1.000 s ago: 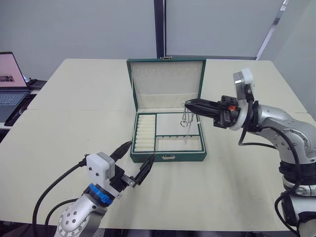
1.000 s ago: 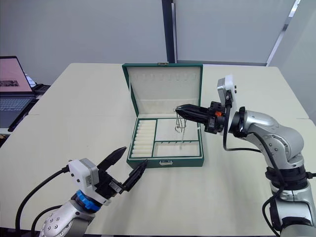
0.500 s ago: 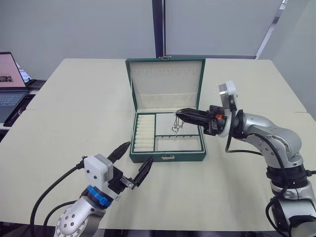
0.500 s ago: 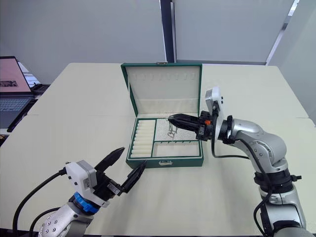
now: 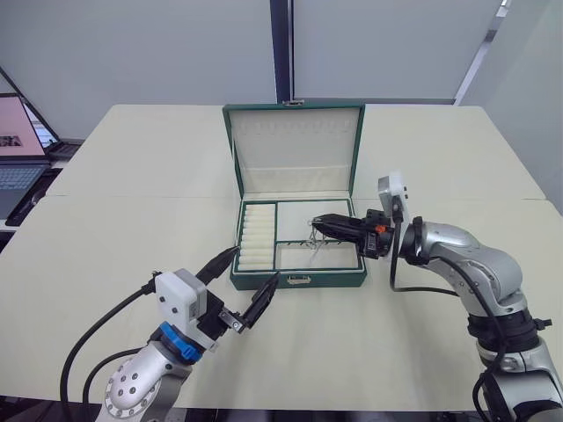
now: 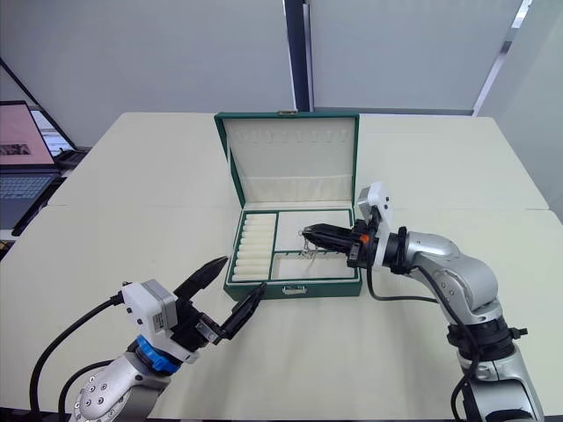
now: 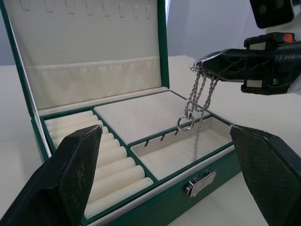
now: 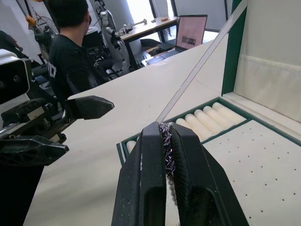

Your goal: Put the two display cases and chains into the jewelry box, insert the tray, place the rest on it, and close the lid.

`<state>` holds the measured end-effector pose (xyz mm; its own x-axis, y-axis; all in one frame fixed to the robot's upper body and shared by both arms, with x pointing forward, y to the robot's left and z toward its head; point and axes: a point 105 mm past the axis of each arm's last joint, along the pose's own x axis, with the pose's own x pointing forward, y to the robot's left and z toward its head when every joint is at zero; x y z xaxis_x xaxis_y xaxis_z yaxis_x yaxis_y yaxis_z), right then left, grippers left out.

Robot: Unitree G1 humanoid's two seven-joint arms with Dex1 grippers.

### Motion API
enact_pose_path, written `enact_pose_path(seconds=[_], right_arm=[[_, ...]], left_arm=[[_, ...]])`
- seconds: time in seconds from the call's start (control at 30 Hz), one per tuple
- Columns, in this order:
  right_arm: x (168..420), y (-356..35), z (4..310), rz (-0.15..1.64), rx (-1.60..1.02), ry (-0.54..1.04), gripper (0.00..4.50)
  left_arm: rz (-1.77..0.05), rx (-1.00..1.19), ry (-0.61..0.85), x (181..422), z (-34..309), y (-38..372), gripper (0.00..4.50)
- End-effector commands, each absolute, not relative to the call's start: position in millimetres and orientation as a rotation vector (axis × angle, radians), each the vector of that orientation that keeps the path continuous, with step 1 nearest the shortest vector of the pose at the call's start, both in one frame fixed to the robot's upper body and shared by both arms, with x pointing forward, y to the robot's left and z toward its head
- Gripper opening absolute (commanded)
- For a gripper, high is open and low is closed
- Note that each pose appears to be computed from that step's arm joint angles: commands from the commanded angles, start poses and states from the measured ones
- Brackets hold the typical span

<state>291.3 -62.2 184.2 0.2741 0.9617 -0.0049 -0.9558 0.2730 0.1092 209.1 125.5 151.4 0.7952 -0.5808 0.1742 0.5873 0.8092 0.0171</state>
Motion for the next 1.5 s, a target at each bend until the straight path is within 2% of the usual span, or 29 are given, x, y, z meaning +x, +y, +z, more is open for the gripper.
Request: enact_pose_path(seconds=[0.03, 0.4, 0.67, 0.7, 0.87, 1.03, 1.13, 1.17, 1.27, 1.5], right_arm=[[288, -60, 188, 1.308, 0.060, 0.035, 0.00], [294, -62, 166, 1.271, -0.010, 0.073, 0.00], [291, -64, 163, 1.281, -0.032, 0.080, 0.00], [290, -64, 162, 1.288, -0.038, 0.086, 0.73], [287, -65, 163, 1.301, -0.028, 0.088, 1.94], [289, -69, 169, 1.287, -0.004, 0.071, 3.36], [292, -78, 175, 1.254, 0.016, 0.052, 4.35], [296, -84, 179, 1.225, 0.029, 0.040, 4.48], [302, -101, 185, 1.155, 0.034, 0.015, 4.48], [314, -147, 189, 0.938, 0.018, -0.016, 4.48]], left_arm=[[-0.641, -0.029, -0.198, 208, 156, 122, 4.50], [-0.646, -0.027, -0.201, 209, 158, 121, 4.50], [-0.649, -0.030, -0.202, 210, 158, 120, 4.50], [-0.649, -0.030, -0.201, 211, 158, 120, 4.50], [-0.649, -0.029, -0.197, 211, 158, 120, 4.50], [-0.646, -0.031, -0.196, 214, 157, 119, 4.50], [-0.637, -0.028, -0.194, 216, 158, 121, 4.50], [-0.629, -0.026, -0.192, 218, 158, 123, 4.50], [-0.592, -0.006, -0.183, 224, 159, 134, 4.50], [-0.357, 0.078, -0.155, 238, 168, 214, 4.50]])
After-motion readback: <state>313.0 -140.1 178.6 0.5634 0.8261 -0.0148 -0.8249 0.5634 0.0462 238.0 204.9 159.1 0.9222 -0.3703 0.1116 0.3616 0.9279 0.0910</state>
